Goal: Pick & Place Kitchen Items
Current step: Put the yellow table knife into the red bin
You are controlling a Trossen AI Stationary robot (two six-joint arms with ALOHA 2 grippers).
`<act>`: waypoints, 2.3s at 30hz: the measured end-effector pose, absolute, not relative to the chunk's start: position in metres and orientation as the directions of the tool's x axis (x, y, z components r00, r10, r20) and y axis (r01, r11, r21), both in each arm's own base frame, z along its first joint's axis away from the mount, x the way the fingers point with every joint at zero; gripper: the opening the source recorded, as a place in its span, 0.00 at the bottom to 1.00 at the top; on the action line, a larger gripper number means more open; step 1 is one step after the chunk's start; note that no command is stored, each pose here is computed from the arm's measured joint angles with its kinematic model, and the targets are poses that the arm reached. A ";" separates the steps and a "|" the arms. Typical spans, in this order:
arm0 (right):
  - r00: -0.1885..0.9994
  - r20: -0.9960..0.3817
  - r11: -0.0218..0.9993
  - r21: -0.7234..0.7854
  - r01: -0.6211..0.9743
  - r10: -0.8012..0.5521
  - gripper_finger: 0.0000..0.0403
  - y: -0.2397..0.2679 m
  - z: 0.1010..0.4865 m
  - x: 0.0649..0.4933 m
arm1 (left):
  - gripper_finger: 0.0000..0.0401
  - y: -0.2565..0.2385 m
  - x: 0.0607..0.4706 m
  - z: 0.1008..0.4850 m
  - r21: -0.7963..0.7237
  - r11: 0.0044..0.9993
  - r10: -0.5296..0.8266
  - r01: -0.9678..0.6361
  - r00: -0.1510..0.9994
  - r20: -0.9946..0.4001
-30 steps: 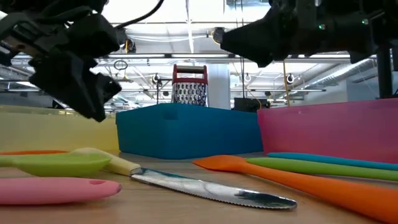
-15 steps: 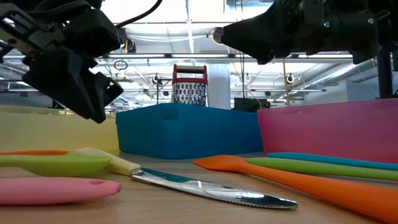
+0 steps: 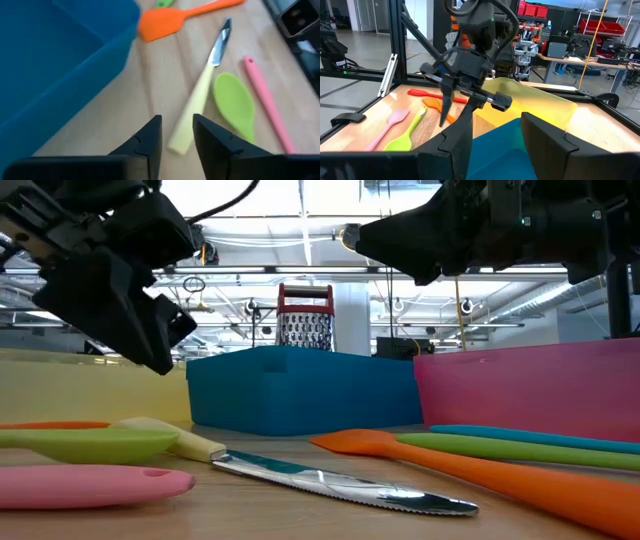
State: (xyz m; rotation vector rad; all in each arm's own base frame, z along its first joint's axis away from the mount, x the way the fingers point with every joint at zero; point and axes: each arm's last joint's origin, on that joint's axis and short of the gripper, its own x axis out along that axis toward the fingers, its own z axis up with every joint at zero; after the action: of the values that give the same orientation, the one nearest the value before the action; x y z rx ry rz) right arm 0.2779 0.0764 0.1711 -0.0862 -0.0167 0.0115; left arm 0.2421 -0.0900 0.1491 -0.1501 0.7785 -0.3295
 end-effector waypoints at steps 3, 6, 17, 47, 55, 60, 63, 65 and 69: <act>1.000 0.016 0.996 -0.086 -0.011 0.012 0.40 0.076 0.171 0.278 | 0.37 -0.097 0.242 0.151 -0.246 0.931 -0.364 0.269 0.677 -0.640; 1.000 0.014 0.996 -0.087 -0.011 0.012 0.40 0.076 0.171 0.278 | 0.44 -0.102 0.241 0.149 -0.184 0.941 -0.333 0.283 0.691 -0.642; 1.000 0.006 0.996 -0.089 -0.012 0.013 0.40 0.076 0.170 0.278 | 0.47 -0.123 0.244 0.115 -0.054 0.953 -0.250 0.297 0.679 -0.690; 1.000 0.002 0.996 -0.090 -0.011 0.011 0.40 0.076 0.170 0.278 | 0.22 -0.126 0.249 0.133 0.001 0.961 -0.221 0.276 0.771 -0.597; 1.000 0.002 0.996 -0.090 -0.011 0.011 0.40 0.076 0.170 0.278 | 0.23 -0.123 0.241 0.152 0.081 0.969 -0.146 0.233 0.806 -0.574; 1.000 0.005 0.997 -0.079 -0.012 0.013 0.40 0.076 0.170 0.278 | 0.24 -0.119 0.242 0.159 0.161 0.966 -0.085 0.202 0.837 -0.540; 0.997 0.067 1.000 -0.013 -0.027 0.028 0.40 0.077 0.176 0.278 | 0.24 -0.113 0.244 0.158 0.188 0.970 -0.031 0.155 0.843 -0.537; 0.992 0.108 0.997 -0.006 -0.071 0.072 0.40 0.078 0.180 0.277 | 0.24 -0.111 0.246 0.161 0.201 0.971 -0.006 0.133 0.847 -0.532; 0.989 0.090 0.991 -0.071 -0.113 0.119 0.40 0.086 0.185 0.283 | 0.24 -0.107 0.256 0.172 0.284 0.952 0.049 0.113 0.861 -0.507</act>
State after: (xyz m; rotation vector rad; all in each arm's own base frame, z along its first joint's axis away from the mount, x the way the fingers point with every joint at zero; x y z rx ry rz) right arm 0.2834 0.0857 0.1848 -0.0654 -0.0942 0.1162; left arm 0.2558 -0.1073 0.1716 0.3124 0.5352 -0.0343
